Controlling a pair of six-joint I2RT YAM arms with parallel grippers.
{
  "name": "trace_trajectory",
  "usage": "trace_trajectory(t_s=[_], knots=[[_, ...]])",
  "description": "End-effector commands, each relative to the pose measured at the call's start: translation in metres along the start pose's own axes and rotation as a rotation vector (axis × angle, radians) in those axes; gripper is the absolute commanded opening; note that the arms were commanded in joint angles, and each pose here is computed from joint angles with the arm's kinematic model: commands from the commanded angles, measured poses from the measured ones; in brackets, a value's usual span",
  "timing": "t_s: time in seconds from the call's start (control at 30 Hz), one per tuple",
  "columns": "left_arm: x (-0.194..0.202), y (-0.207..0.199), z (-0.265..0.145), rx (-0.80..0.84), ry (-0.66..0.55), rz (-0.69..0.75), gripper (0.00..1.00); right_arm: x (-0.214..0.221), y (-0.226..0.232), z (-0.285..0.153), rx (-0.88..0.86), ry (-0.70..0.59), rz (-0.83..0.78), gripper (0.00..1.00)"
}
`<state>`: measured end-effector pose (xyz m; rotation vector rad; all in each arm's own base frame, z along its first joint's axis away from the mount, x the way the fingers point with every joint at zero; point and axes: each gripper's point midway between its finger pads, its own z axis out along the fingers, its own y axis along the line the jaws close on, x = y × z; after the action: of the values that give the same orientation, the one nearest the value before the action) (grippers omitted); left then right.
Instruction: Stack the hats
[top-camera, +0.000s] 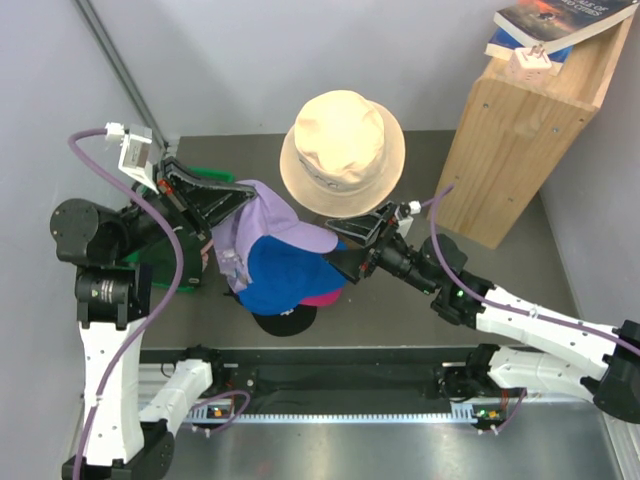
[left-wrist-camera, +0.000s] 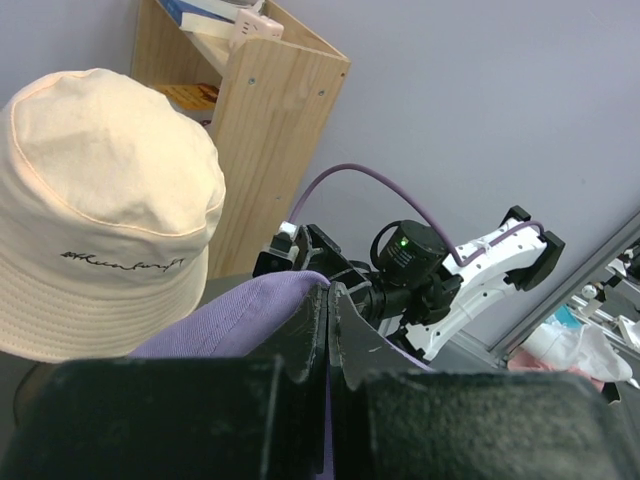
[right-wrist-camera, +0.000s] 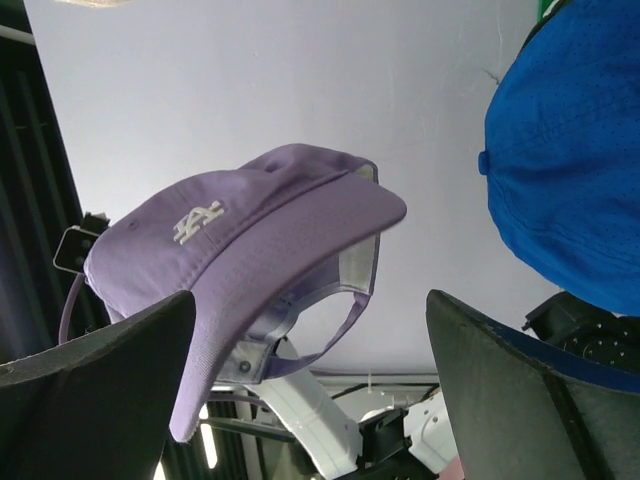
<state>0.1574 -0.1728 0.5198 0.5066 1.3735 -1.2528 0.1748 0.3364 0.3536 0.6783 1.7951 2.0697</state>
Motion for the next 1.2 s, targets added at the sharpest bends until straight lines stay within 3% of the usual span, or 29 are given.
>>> trace_trajectory(t_s=[0.0, 0.37, 0.67, 0.87, 1.0, 1.17], knots=[[-0.016, -0.01, 0.002, 0.033, -0.04, 0.08, 0.0, 0.005, 0.019, -0.003, -0.056, 0.01, 0.032, 0.97], [0.002, -0.002, 0.004, 0.061, 0.019, 0.03, 0.0, 0.015, 0.038, 0.016, -0.109, 0.059, 0.053, 0.96], [0.029, 0.005, -0.001, 0.062, 0.097, -0.017, 0.0, 0.016, 0.052, 0.017, -0.16, 0.066, 0.083, 0.81], [0.036, 0.006, -0.002, 0.065, 0.112, -0.034, 0.0, 0.017, 0.055, 0.016, -0.163, 0.067, 0.074, 0.57], [0.036, 0.01, -0.001, 0.06, 0.111, -0.033, 0.0, 0.017, 0.055, 0.015, -0.157, 0.065, 0.059, 0.25], [0.038, 0.021, -0.001, 0.001, 0.117, -0.03, 0.0, 0.016, 0.059, 0.01, -0.148, 0.049, 0.025, 0.03]])
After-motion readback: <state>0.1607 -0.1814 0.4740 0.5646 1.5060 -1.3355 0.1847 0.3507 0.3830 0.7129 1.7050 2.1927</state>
